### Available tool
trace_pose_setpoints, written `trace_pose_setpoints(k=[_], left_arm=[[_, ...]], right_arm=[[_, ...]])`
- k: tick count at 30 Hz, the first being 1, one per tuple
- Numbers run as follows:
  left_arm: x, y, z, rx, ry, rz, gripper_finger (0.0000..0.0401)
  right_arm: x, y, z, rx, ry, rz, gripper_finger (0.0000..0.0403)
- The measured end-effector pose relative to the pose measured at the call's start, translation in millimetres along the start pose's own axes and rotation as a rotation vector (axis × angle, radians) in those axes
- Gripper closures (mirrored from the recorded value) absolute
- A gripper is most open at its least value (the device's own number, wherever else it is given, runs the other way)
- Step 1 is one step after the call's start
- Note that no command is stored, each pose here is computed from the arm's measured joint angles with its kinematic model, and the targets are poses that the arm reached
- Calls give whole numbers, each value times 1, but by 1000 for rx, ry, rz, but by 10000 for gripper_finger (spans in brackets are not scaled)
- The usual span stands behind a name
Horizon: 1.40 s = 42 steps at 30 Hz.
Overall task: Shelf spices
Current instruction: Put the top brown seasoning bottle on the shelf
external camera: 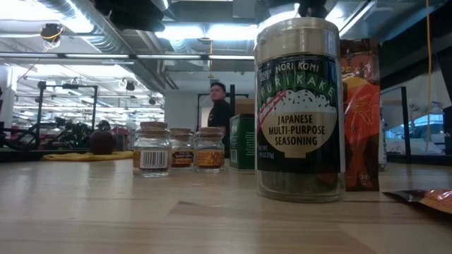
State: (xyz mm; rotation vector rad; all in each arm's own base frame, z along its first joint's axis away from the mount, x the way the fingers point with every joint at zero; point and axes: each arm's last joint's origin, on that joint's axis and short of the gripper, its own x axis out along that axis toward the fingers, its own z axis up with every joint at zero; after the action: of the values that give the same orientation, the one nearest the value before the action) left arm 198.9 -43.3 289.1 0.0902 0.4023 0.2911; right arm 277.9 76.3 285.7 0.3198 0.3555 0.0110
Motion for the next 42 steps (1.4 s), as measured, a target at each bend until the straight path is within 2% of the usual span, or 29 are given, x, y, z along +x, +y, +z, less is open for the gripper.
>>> trace_pose_setpoints(k=[4,8,13,28,42], left_arm=[[0,-1,0,0,3,-16,152],[0,-1,0,1,2,-16,152],[0,-1,0,5,3,-16,152],[0,0,0,2,-2,-14,152],[0,0,0,1,-1,-11,152]], right_arm=[[-2,-4,13,-26,32,-30,221],[-10,-7,23,-63,158,-96,140],[-14,-1,16,-2,222,-99,88],[3,54,-45,27,389,-4,79],[-4,73,-60,-23,336,-78,79]])
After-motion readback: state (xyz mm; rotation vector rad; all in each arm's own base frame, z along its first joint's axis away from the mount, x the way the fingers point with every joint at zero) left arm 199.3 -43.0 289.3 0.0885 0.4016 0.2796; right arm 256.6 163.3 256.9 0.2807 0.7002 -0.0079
